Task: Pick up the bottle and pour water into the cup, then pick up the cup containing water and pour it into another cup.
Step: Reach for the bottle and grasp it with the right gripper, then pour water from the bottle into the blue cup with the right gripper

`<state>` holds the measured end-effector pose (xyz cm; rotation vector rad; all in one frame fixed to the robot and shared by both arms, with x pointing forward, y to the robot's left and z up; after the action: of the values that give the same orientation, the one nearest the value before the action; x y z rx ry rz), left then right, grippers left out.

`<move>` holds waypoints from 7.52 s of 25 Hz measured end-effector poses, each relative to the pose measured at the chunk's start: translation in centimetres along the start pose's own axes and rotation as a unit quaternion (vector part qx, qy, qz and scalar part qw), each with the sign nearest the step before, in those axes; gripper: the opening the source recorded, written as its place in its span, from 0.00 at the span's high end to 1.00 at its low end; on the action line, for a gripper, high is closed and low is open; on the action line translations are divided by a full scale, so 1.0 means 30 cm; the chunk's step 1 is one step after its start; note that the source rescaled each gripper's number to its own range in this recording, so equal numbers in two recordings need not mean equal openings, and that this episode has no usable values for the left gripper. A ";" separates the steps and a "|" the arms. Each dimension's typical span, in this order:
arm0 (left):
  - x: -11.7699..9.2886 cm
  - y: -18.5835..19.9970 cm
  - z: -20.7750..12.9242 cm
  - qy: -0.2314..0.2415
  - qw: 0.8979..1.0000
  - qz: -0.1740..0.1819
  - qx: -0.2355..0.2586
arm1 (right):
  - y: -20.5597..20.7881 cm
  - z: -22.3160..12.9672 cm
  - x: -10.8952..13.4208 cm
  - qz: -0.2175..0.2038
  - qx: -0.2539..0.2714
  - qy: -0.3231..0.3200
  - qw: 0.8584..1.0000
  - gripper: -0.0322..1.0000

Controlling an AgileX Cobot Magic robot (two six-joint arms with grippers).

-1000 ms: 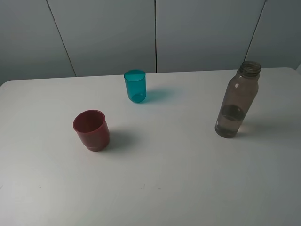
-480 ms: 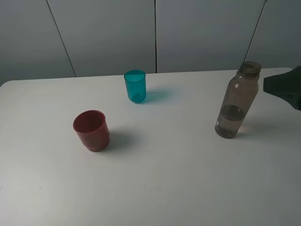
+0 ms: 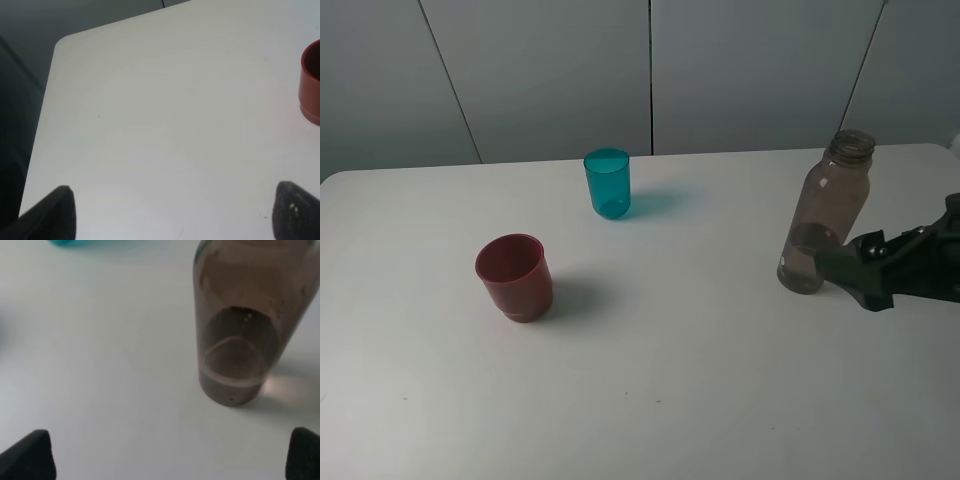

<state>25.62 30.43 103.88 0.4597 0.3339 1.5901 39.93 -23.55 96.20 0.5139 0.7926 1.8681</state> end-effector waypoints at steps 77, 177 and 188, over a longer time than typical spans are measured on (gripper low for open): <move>0.000 0.000 0.000 0.001 1.000 0.000 0.000 | -0.463 -0.062 -0.107 -0.114 -0.184 -0.017 0.976 0.00; 0.000 0.000 0.000 0.001 1.000 0.000 0.000 | -0.885 0.580 0.051 -0.125 -0.182 0.232 0.947 0.96; 0.000 0.000 0.000 -0.001 1.000 0.000 0.000 | -0.905 0.592 0.048 -0.175 -0.171 0.347 0.905 0.96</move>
<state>25.62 30.43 103.88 0.4610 0.3326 1.5897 68.22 -9.31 89.00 -0.5258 0.9032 1.7851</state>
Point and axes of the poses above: a point on each arm's last joint axis where the gripper is mounted, y pointing back along that axis away from the gripper, x along the wrist's bending axis when the last joint is at zero, z = x × y, the point moved 3 cm from there along -y, pointing out along that axis toward the gripper, and after that the axes turned 9 degrees about y, right-handed, at the moved point
